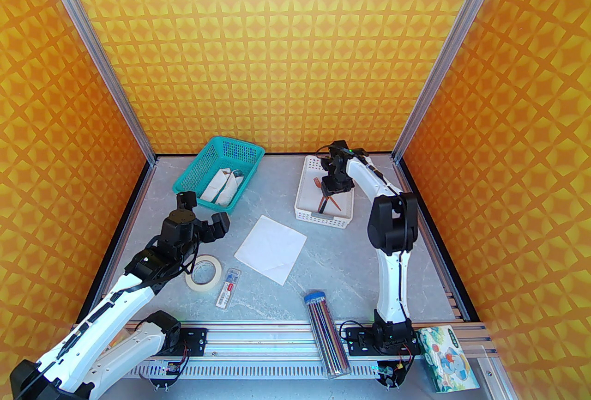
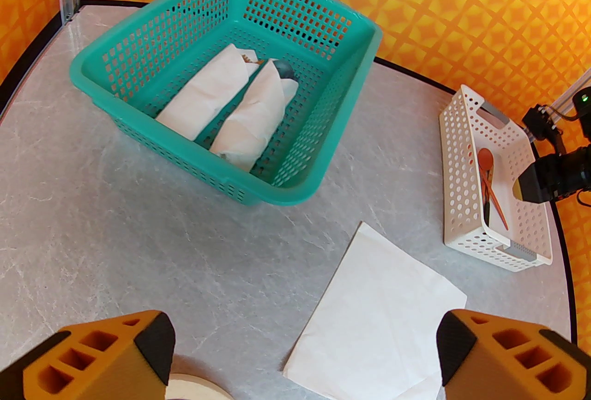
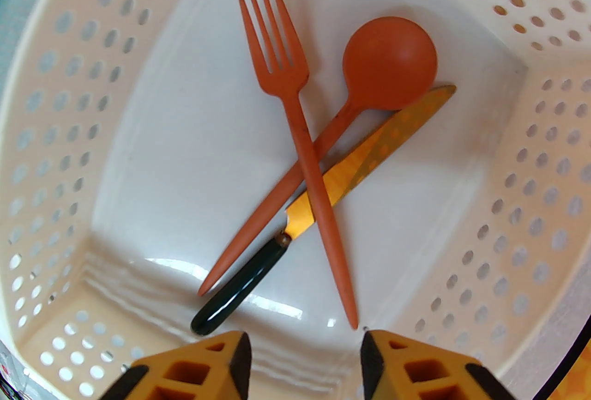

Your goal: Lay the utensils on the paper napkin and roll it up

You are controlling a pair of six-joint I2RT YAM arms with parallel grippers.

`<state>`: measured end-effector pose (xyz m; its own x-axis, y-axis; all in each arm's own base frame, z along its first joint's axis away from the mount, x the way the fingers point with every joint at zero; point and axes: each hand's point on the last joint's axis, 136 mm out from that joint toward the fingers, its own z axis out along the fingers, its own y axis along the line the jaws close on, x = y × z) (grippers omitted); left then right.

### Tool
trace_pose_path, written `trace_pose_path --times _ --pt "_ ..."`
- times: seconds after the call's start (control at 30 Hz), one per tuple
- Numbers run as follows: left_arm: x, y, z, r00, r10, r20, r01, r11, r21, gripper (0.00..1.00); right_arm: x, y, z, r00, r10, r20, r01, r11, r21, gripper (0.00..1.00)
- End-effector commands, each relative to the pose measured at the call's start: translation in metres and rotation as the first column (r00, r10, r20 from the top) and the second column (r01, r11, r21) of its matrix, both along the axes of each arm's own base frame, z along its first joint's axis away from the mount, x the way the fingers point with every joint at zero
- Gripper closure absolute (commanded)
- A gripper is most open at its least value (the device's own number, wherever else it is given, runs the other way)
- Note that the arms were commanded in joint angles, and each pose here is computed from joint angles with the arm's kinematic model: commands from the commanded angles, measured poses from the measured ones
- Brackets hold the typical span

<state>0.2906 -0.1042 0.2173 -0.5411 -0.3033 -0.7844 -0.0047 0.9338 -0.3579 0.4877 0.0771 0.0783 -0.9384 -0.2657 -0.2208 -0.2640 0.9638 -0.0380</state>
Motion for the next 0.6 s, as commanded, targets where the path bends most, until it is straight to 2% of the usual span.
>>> trace_pose_path --times 0.0,0.27,0.57 --pt "-0.002 0.007 -0.008 1.0 0.023 -0.018 -0.023 1.0 0.021 0.01 0.0 -0.005 -0.013 0.998 0.031 -0.045 -0.034 0.998 -0.052 0.59" --pt "-0.002 0.007 -0.011 0.999 0.027 -0.029 -0.027 0.999 0.019 0.01 0.003 -0.016 -0.035 0.994 0.062 -0.095 -0.074 0.989 -0.128 0.59" --pt "0.0 0.006 -0.012 0.999 0.027 -0.04 -0.026 0.999 0.026 0.01 0.004 -0.016 -0.05 0.988 0.088 -0.126 -0.105 0.985 -0.135 0.62"
